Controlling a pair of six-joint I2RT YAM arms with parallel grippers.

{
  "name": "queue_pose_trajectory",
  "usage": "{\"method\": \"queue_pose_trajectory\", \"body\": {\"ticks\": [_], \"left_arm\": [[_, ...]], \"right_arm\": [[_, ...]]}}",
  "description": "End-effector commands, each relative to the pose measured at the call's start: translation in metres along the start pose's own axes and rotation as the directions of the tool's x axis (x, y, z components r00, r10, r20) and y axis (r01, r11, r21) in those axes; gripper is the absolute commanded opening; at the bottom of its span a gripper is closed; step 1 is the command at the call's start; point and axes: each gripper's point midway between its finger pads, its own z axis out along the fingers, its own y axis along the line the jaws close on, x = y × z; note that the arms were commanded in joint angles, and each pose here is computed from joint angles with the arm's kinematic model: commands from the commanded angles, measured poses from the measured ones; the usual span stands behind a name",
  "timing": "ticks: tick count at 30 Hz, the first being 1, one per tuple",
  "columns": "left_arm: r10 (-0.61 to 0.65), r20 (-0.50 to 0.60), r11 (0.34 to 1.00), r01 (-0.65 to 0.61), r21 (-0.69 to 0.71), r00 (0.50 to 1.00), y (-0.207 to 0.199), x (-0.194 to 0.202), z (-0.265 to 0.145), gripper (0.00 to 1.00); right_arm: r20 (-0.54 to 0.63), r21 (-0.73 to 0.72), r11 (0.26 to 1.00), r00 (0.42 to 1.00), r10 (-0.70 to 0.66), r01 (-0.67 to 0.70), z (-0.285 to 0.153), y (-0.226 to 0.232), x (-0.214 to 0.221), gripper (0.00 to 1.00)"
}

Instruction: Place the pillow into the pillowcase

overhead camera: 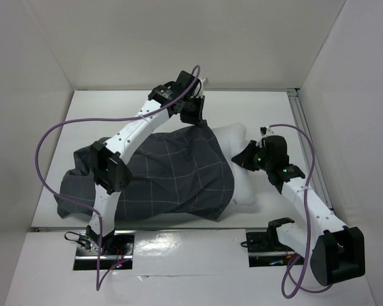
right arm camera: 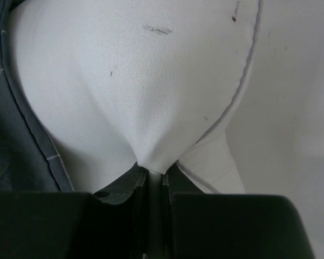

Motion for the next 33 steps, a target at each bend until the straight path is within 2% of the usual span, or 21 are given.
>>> {"method": "queue_pose_trajectory", "body": {"ticks": [1,3,4,7,9,10,11,13,16,21,22,25,26,28,29,31,32,33], "left_arm": [[0.059,0.107,0.98,-0.078,0.184,0.993,-0.049,-0.028,-0.029,0.0],[0.117,0.17,0.935,-0.166,0.314,0.978,-0.089,-0.033,-0.04,0.0],[0.14,0.175,0.876,-0.204,0.437,0.975,-0.117,-0.031,-0.057,0.0],[0.167,0.227,0.776,-0.27,0.57,0.959,-0.167,-0.037,-0.075,0.0],[0.16,0.249,0.724,-0.285,0.628,0.955,-0.189,-0.036,-0.082,0.0],[0.15,0.297,0.67,-0.318,0.671,0.943,-0.201,-0.044,-0.089,0.0],[0.128,0.283,0.637,-0.297,0.711,0.951,-0.213,-0.042,-0.093,0.0],[0.14,0.268,0.552,-0.3,0.778,0.953,-0.237,-0.029,-0.094,0.0],[0.141,0.303,0.491,-0.332,0.805,0.943,-0.255,-0.031,-0.103,0.0],[0.076,0.231,0.515,-0.237,0.824,0.97,-0.228,-0.049,-0.071,0.0],[0.079,0.19,0.533,-0.203,0.822,0.979,-0.223,-0.04,-0.056,0.0],[0.048,0.168,0.609,-0.163,0.776,0.985,-0.207,-0.038,-0.036,0.0],[0.036,0.153,0.653,-0.14,0.744,0.988,-0.199,-0.036,-0.024,0.05],[0.025,0.165,0.7,-0.135,0.702,0.986,-0.188,-0.04,-0.03,0.2],[0.009,0.143,0.757,-0.1,0.646,0.99,-0.175,-0.036,-0.023,0.37],[0.029,0.148,0.797,-0.112,0.593,0.989,-0.163,-0.029,-0.025,0.59],[0.031,0.177,0.809,-0.129,0.573,0.984,-0.161,-0.033,-0.045,0.69],[0.052,0.185,0.849,-0.14,0.509,0.981,-0.147,-0.03,-0.047,0.79]], "right_arm": [[0.002,0.038,0.999,1.0,-0.024,0.024,-0.005,-0.003,-0.006,0.0],[0.023,0.041,0.998,0.998,-0.053,0.052,-0.004,0.001,-0.019,0.0],[0.037,0.047,0.995,0.996,-0.085,0.083,-0.005,0.003,-0.026,0.0],[0.072,0.045,0.992,0.99,-0.12,0.117,-0.009,0.016,-0.049,0.0],[0.093,0.034,0.999,0.995,-0.038,0.035,-0.007,0.019,-0.051,0.0],[0.089,-0.119,0.992,0.996,-0.028,0.038,-0.003,0.042,-0.036,0.0],[0.06,-0.213,0.976,0.997,0.058,-0.044,-0.002,0.059,-0.024,0.0],[-0.003,-0.308,0.949,0.997,0.072,-0.069,0.004,0.08,0.011,0.0],[-0.011,-0.335,0.938,0.996,0.093,-0.091,0.004,0.086,0.019,0.0],[0.062,-0.334,0.941,0.995,0.076,-0.051,-0.007,0.09,0.004,0.0],[0.078,-0.332,0.943,0.995,0.067,-0.037,-0.008,0.095,-0.004,0.0],[0.095,-0.303,0.953,0.995,0.038,-0.007,0.0,0.093,-0.014,0.0],[0.089,-0.256,0.967,0.995,0.043,-0.019,0.008,0.085,-0.023,0.0],[0.086,-0.219,0.976,0.996,0.006,0.013,0.017,0.083,-0.036,0.0],[0.076,-0.184,0.983,0.997,-0.01,0.024,0.019,0.073,-0.038,0.0],[0.08,-0.159,0.987,0.997,-0.005,0.017,0.019,0.067,-0.045,0.0],[0.089,-0.167,0.986,0.996,-0.014,0.028,0.016,0.067,-0.048,0.0],[0.106,-0.149,0.989,0.994,0.0,0.016,0.013,0.06,-0.055,0.0]]}}
